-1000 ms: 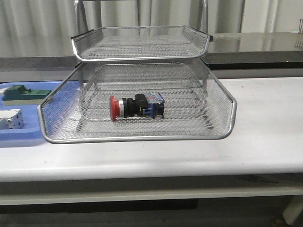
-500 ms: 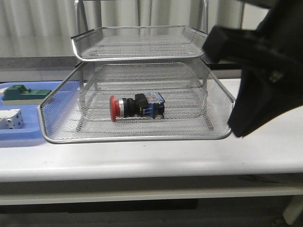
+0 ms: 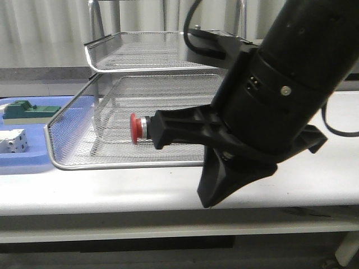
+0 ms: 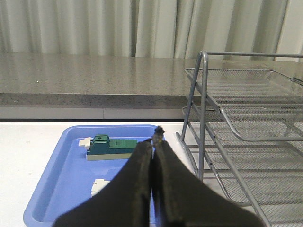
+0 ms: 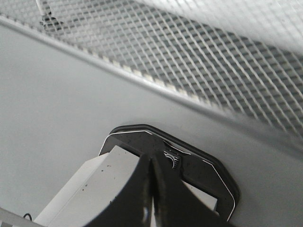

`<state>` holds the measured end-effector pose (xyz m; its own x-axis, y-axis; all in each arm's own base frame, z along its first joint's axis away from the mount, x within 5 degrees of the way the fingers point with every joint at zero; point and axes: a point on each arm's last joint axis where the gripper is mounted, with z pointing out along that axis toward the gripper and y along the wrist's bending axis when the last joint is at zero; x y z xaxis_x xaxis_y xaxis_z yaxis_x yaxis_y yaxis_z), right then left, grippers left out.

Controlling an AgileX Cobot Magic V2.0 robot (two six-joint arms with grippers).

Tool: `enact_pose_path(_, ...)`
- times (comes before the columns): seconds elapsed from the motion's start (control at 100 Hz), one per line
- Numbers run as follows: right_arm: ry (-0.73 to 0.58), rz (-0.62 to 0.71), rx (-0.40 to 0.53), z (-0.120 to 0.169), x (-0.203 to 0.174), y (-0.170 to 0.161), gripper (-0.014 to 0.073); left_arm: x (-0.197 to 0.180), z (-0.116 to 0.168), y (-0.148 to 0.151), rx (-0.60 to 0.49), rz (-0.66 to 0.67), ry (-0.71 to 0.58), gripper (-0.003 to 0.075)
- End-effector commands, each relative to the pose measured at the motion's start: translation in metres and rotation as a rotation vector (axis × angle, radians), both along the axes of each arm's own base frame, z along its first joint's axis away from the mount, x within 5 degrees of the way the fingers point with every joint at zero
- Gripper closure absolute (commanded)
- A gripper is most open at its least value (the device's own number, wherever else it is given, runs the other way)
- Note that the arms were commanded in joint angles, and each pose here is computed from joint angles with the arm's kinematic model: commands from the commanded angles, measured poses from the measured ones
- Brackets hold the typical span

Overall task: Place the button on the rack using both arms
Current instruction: 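Bring the right gripper to the front edge of the pulled-out mesh tray, then push the mesh tray with the button back into the stack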

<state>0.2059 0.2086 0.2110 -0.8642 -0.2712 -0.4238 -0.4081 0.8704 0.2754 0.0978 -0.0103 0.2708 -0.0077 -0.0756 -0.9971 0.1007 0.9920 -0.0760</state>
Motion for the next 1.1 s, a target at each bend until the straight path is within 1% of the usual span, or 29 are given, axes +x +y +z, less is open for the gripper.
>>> enact_pose_path(0.0, -0.083, -0.006, 0.074, 0.018, 0.011, 0.010, 0.0662, 0.001, 0.015, 0.004, -0.025, 0.041, -0.088, 0.0741)
enact_pose_path(0.42, -0.124, 0.031, 0.056, 0.005, 0.042, 0.036, 0.0662, 0.001, 0.015, 0.004, -0.025, 0.041, -0.088, 0.0741)
enact_pose_path(0.68, -0.229, 0.072, 0.032, 0.008, 0.063, 0.046, 0.0662, 0.001, 0.015, 0.004, -0.025, 0.041, -0.088, 0.0741)
enact_pose_path(1.09, -0.333, -0.012, 0.011, 0.012, 0.121, 0.028, 0.0662, 0.001, 0.015, 0.004, -0.025, 0.041, -0.088, 0.0741)
